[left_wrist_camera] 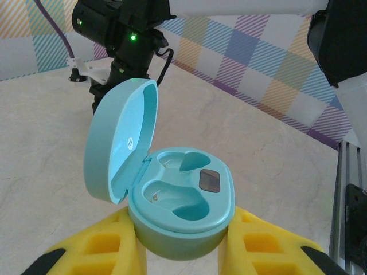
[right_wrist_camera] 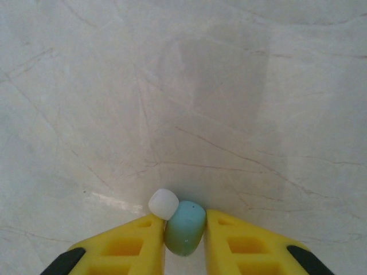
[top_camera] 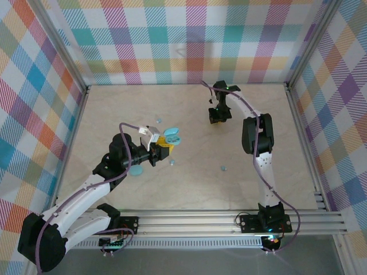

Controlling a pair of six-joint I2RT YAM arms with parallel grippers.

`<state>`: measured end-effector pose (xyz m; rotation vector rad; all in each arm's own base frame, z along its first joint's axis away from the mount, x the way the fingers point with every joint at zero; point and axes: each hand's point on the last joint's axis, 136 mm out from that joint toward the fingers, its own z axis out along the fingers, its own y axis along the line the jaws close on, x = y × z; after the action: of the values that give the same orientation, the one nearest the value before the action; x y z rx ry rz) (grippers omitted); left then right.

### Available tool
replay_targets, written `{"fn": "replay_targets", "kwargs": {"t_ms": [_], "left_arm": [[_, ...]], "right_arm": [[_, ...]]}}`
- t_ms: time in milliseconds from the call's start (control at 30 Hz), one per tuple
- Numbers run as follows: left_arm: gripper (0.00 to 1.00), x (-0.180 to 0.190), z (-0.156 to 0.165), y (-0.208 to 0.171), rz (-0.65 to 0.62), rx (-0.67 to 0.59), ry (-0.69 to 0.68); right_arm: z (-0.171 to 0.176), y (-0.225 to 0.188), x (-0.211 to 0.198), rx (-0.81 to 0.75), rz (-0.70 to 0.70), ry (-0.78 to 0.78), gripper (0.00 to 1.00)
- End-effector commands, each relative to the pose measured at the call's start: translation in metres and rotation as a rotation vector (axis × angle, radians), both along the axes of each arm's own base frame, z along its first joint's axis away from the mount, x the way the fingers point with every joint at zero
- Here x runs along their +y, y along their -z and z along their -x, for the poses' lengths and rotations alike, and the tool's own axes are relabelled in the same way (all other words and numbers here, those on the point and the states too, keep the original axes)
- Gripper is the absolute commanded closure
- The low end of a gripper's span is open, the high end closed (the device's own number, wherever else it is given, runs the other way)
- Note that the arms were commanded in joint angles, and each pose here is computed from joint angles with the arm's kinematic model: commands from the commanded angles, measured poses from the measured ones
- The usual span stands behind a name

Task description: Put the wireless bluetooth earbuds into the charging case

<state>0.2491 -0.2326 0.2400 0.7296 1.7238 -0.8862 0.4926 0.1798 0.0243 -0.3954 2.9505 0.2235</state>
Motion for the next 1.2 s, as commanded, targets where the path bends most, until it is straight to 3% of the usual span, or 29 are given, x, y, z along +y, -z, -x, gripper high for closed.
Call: {"fn": "replay_targets", "kwargs": {"t_ms": [0,233,567,767,933,1167], "left_arm": [[0.91,-0.001,0.006,-0.003,0.008,-0.006,0.010],[0.91,0.004,0.013,-0.003,0.013,-0.001,0.003],[0.91,0.011,0.023,-0.002,0.009,0.002,-0.005],[0.92,0.014,0.027,-0.004,0.012,0.002,-0.008],[0.92,0.015,0.028,0.000,0.000,0.004,-0.011],[0.92,0.016,0.028,-0.005,-0.020,-0.022,-0.008]], "right_arm": [[0.025,-0.007,0.015,0.033,0.026,-0.139,0.79],[0.069,-0.013,0.027,0.033,0.065,-0.379,0.80],[0.141,0.003,0.028,0.058,0.108,-0.541,0.79],[0.139,0.010,0.010,0.056,0.223,-0.500,0.71],[0.127,-0.018,0.011,-0.005,0.227,-0.427,0.54],[0.140,-0.052,0.012,-0.020,0.151,-0.283,0.53]]}}
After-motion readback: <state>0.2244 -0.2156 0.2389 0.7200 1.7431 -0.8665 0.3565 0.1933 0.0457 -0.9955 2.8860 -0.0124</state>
